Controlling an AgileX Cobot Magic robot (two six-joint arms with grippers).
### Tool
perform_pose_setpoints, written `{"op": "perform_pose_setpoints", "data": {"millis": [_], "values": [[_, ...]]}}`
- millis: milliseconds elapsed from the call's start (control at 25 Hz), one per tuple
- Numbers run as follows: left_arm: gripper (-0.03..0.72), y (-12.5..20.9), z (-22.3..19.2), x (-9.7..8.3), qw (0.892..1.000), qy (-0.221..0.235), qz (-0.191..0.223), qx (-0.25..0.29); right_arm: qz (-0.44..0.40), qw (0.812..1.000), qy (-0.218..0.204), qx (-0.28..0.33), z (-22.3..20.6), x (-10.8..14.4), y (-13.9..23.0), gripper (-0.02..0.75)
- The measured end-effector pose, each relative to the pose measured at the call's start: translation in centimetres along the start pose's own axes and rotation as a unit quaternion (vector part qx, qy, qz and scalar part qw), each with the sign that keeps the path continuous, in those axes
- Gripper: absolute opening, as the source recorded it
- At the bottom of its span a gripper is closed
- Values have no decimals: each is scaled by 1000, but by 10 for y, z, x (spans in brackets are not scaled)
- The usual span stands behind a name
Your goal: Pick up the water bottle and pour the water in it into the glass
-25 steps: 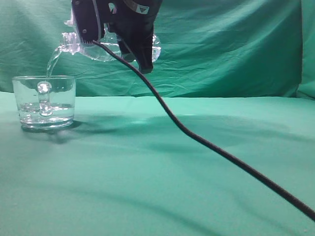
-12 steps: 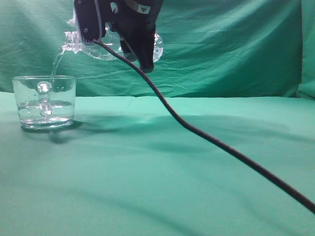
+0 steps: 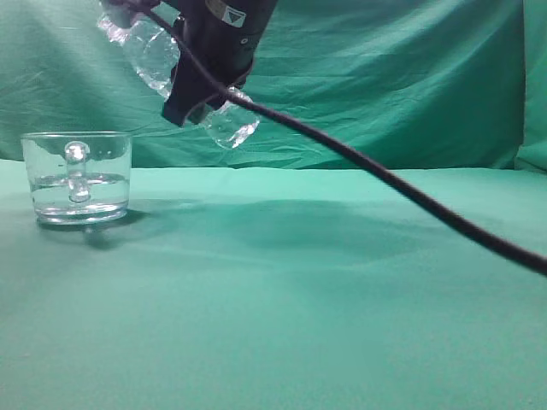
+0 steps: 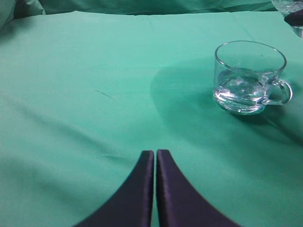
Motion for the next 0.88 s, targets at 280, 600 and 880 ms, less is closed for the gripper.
{"op": "perform_pose_setpoints", "data": {"millis": [280, 600, 880], "values": [[0, 0, 0, 0, 1000, 0, 0, 0, -259, 965, 25, -19, 45, -61, -9, 296], [0, 0, 0, 0, 1000, 0, 0, 0, -377, 920, 10, -106, 116, -121, 42, 296], [0, 0, 0, 0, 1000, 0, 0, 0, -408, 905, -25, -118, 141, -113, 120, 296]]}}
Point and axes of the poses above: a point on each arm's last joint axis where the gripper is mounted, z pointing back along that axis away from the gripper, x along the wrist's bending axis when the last joint is at zero, y = z × x, the point moved 6 cm from there along -z, pointing out along that axis toward the gripper, and after that the axes turned 7 degrees about z, right-handed, at the moved point
